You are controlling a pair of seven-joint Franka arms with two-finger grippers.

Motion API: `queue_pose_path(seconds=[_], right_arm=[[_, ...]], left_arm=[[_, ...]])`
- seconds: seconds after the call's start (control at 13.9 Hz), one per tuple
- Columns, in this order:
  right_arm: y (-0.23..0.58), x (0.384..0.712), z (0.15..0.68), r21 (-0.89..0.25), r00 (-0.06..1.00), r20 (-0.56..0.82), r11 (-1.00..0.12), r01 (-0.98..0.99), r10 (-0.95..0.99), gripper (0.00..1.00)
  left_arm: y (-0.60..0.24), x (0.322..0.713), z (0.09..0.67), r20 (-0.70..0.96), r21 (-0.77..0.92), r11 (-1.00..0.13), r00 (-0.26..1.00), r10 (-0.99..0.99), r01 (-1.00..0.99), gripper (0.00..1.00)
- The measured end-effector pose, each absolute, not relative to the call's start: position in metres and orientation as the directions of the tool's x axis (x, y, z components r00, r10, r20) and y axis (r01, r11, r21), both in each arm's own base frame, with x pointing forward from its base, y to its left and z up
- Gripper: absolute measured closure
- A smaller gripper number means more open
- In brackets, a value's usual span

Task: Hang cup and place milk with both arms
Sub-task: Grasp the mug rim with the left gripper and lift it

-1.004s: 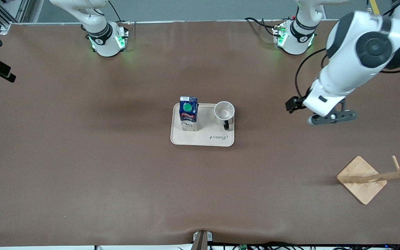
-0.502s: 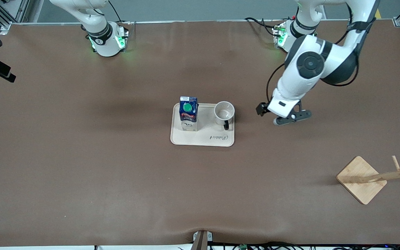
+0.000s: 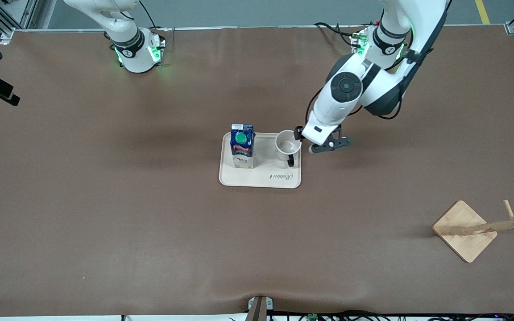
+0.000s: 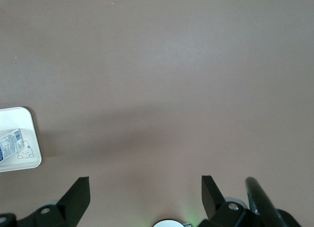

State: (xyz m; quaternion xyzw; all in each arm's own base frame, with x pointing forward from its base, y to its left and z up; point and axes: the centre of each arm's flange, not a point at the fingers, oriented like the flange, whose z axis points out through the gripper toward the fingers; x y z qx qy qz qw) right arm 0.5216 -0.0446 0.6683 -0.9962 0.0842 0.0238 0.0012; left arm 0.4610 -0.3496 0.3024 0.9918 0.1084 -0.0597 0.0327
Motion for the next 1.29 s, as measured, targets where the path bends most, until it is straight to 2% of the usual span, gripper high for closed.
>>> queue_pose_path(seconds=[0.14,0.29,0.36,0.5,0.57,0.72,0.79,0.86,0.93,1.0,1.29], right_arm=[[-0.045,0.522,0.668,0.002,0.985,-0.048,-0.986,-0.168,-0.168,0.0],[-0.045,0.522,0.668,0.002,0.985,-0.048,-0.986,-0.168,-0.168,0.0],[-0.045,0.522,0.668,0.002,0.985,-0.048,-0.986,-0.169,-0.168,0.0],[-0.045,0.522,0.668,0.002,0.984,-0.048,-0.986,-0.169,-0.169,0.0],[-0.045,0.522,0.668,0.002,0.984,-0.048,-0.986,-0.169,-0.169,0.0],[-0.045,0.522,0.668,0.002,0.984,-0.048,-0.986,-0.169,-0.169,0.0],[-0.045,0.522,0.668,0.001,0.984,-0.048,-0.986,-0.169,-0.169,0.0],[-0.045,0.522,0.668,-0.001,0.985,-0.047,-0.986,-0.169,-0.169,0.0],[-0.044,0.522,0.668,-0.006,0.985,-0.047,-0.986,-0.168,-0.168,0.0],[-0.043,0.522,0.669,-0.015,0.985,-0.047,-0.986,-0.167,-0.166,0.0],[-0.038,0.525,0.664,-0.023,0.986,-0.055,-0.988,-0.156,-0.154,0.0]], left_arm=[[-0.36,0.456,0.286,-0.144,0.06,-0.973,0.966,0.214,0.225,0.21],[-0.368,0.45,0.272,-0.163,0.061,-0.972,0.963,0.215,0.227,0.32],[-0.37,0.447,0.266,-0.173,0.057,-0.973,0.962,0.213,0.225,0.32],[-0.374,0.443,0.257,-0.19,0.051,-0.974,0.96,0.206,0.219,0.46],[-0.375,0.441,0.253,-0.196,0.049,-0.975,0.959,0.203,0.217,0.46],[-0.376,0.44,0.248,-0.206,0.046,-0.975,0.958,0.202,0.215,0.63],[-0.376,0.44,0.244,-0.21,0.045,-0.975,0.956,0.203,0.217,0.76],[-0.375,0.441,0.242,-0.211,0.047,-0.975,0.956,0.205,0.219,0.82],[-0.375,0.442,0.24,-0.21,0.049,-0.974,0.956,0.205,0.219,0.84],[-0.374,0.445,0.238,-0.207,0.05,-0.975,0.957,0.203,0.218,0.92],[-0.36,0.475,0.245,-0.173,0.062,-0.965,0.955,0.242,0.256,0.93]])
